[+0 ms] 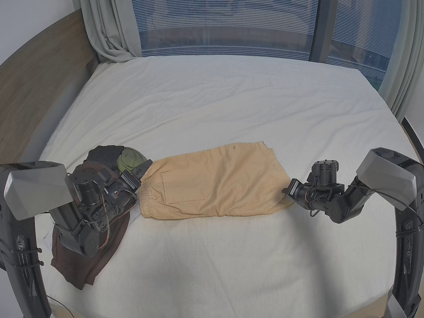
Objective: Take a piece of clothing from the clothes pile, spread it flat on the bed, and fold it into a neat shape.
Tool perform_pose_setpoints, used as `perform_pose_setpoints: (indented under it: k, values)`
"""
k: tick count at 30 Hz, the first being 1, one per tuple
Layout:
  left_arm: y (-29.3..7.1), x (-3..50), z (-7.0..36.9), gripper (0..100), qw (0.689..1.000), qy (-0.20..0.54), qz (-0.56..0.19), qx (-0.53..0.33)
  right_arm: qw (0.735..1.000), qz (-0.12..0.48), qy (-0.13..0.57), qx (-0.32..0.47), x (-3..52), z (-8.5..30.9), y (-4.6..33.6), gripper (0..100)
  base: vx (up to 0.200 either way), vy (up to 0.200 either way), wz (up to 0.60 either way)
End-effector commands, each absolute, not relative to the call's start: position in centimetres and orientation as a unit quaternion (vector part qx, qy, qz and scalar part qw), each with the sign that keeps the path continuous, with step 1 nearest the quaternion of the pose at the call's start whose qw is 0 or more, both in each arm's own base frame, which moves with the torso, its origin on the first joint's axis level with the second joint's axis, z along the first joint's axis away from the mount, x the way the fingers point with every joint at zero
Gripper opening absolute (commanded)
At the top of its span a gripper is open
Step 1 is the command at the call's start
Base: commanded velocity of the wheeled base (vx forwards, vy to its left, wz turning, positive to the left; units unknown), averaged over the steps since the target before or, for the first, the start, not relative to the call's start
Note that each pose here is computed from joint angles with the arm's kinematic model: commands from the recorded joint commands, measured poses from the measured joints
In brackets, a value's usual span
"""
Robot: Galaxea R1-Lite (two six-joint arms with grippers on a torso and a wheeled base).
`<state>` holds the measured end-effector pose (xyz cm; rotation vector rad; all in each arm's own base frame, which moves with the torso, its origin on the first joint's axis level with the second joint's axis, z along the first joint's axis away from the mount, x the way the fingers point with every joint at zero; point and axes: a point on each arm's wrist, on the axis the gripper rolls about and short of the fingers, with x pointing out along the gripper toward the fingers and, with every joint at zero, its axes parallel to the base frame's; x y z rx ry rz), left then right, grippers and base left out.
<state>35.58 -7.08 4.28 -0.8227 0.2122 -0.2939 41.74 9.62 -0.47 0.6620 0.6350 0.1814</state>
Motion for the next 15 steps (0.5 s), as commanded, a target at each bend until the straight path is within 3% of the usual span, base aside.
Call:
perform_pose_setpoints:
  k: [1,15]
  values:
    - [-7.1,35.6,4.2,100,0.901,0.103,-0.141,-0.397,0.895,0.085,0.302,0.318,41.7,-0.2,9.7,0,0.0,0.0,0.0]
    - [-7.1,35.6,4.1,100,0.901,0.104,-0.141,-0.396,0.904,0.056,0.311,0.288,38.9,1.1,8.7,0,0.0,0.0,0.0]
